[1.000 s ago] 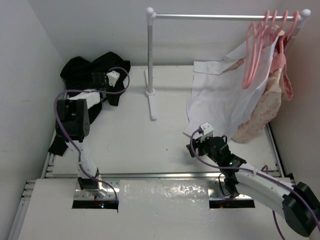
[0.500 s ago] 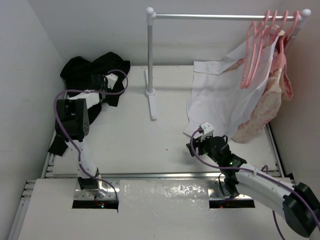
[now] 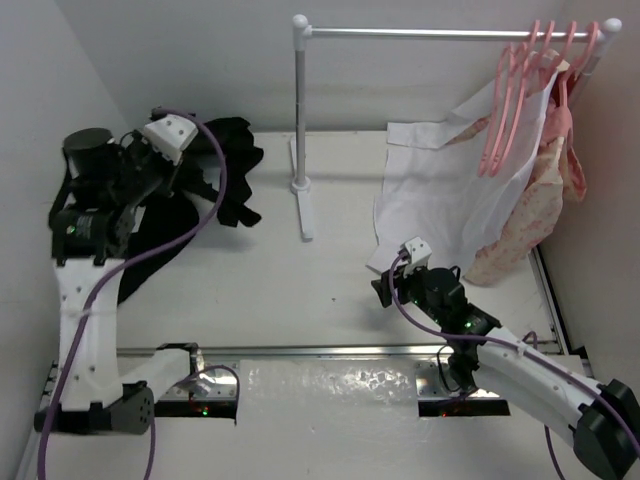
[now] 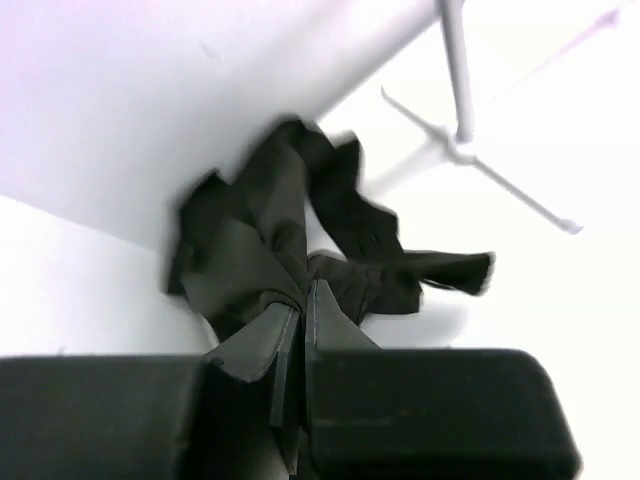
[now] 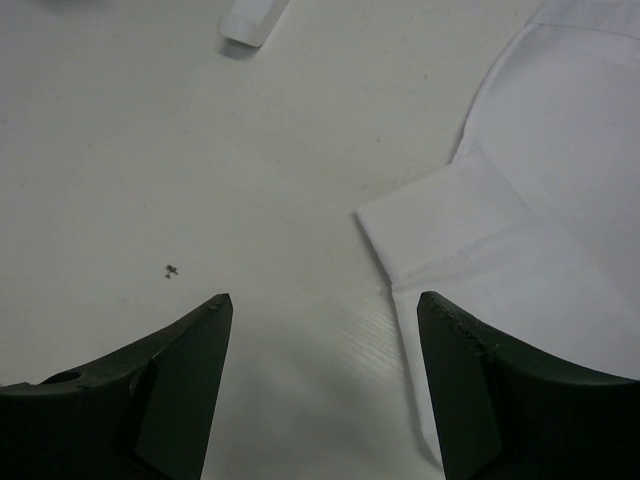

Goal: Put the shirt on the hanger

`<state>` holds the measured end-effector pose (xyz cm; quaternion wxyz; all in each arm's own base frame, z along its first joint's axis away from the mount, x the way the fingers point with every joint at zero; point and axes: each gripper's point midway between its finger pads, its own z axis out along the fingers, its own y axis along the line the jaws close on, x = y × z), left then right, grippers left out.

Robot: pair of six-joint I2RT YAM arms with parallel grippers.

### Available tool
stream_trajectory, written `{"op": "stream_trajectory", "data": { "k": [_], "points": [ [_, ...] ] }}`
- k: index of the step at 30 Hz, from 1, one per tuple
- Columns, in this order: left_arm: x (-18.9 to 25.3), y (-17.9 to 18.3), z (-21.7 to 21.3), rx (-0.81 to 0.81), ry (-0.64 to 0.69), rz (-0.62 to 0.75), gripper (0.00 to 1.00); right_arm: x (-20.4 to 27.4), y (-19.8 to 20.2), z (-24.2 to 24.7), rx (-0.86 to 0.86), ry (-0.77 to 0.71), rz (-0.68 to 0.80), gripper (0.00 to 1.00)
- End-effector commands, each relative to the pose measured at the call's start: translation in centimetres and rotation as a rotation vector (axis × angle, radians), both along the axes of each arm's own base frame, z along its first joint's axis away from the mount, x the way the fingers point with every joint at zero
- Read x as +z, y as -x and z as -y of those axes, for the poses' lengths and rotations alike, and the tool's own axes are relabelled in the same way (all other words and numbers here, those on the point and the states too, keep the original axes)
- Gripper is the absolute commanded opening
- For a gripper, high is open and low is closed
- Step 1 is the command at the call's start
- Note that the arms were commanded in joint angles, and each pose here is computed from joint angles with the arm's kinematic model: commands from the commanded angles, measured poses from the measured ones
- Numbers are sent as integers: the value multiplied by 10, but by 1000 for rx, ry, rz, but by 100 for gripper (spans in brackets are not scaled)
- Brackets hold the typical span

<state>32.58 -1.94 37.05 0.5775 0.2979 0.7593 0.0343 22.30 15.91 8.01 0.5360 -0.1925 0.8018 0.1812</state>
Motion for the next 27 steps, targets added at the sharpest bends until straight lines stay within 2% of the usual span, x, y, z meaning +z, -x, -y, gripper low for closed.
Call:
{"op": "stream_trajectory", "data": {
  "k": [1, 4, 6, 14, 17, 18, 21, 22, 24, 25, 27],
  "points": [
    [49, 54, 17, -84, 8, 61, 0, 22, -2, -12, 40, -48, 33, 73],
    [64, 69, 21, -96, 13, 89, 0, 24, -2, -16, 55, -53, 31, 73],
    [59, 73, 24, -119, 13, 84, 0, 24, -2, -20, 74, -54, 22, 73],
    [-24, 64, 3, -35, -48, -110, 0, 35, -6, -36, 133, -69, 18, 73],
    [-64, 78, 5, -127, -133, -224, 0, 34, -9, -44, 149, -87, 6, 73],
    [-83, 95, 10, -180, -146, -307, 2, 36, -10, -47, 154, -95, 10, 73],
    [-109, 124, 28, -361, -160, -382, 24, 35, -15, -57, 178, -103, -3, 73],
    [-116, 133, 39, -436, -132, -395, 56, 40, -18, -61, 182, -112, 3, 73],
    [-123, 136, 44, -480, -131, -398, 86, 41, -23, -72, 207, -127, 2, 73],
    [-124, 134, 44, -478, -124, -399, 89, 50, -29, -79, 215, -140, 17, 73],
    [-118, 110, 33, -347, -105, -360, 94, 59, -40, -98, 241, -150, 24, 73]
  ]
}}
